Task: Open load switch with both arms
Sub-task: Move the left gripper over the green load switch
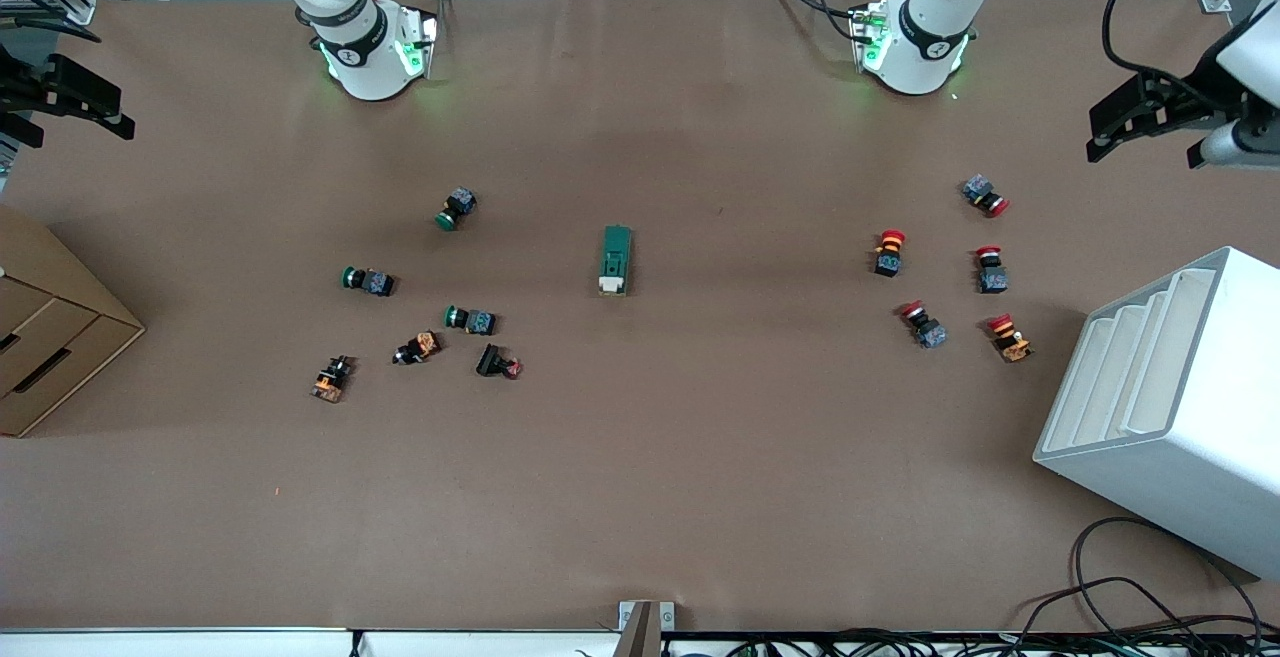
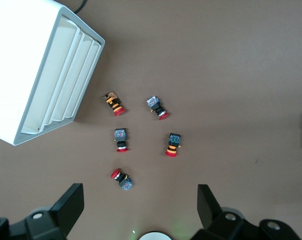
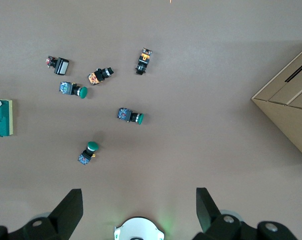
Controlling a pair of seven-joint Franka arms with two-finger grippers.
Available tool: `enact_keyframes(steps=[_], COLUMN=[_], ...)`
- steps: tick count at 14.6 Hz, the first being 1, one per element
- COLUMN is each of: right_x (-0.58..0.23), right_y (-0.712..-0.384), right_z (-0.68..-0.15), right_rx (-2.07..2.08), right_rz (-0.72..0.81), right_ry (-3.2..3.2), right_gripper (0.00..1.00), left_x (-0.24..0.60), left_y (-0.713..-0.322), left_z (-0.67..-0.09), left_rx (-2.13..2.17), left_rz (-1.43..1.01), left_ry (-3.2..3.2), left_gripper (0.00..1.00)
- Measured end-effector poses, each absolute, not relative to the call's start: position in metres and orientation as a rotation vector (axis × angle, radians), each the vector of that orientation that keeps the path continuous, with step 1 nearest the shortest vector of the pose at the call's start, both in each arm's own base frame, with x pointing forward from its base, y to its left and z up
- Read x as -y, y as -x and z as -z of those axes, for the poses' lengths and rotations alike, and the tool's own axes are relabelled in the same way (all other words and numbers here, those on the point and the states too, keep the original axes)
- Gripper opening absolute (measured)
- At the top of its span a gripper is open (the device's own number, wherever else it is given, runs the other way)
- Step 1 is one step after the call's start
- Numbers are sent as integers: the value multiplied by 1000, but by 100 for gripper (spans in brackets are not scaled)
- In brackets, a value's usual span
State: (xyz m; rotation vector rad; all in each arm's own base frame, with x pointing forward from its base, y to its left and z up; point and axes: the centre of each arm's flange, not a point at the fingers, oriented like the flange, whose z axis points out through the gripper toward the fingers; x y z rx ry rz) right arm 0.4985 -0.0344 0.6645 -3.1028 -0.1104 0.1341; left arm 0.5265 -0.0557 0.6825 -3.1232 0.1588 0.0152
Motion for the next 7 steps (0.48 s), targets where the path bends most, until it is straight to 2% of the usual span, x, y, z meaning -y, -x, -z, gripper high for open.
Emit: enact_keyframes(steps=[4,7], right_x=[36,36], right_y=[-498,-499], right_z=[-665,-665], right_rx=[106,105], right_rz=[-134,-125], right_ry=[3101,3102], right_gripper=[100,100], left_x=[59,94], left_y=[-522,-528], left_z=[-687,-668], left_rx=[-169,-269], left_rz=[-8,-59], left_ry=[3121,3116], left_gripper=[100,100])
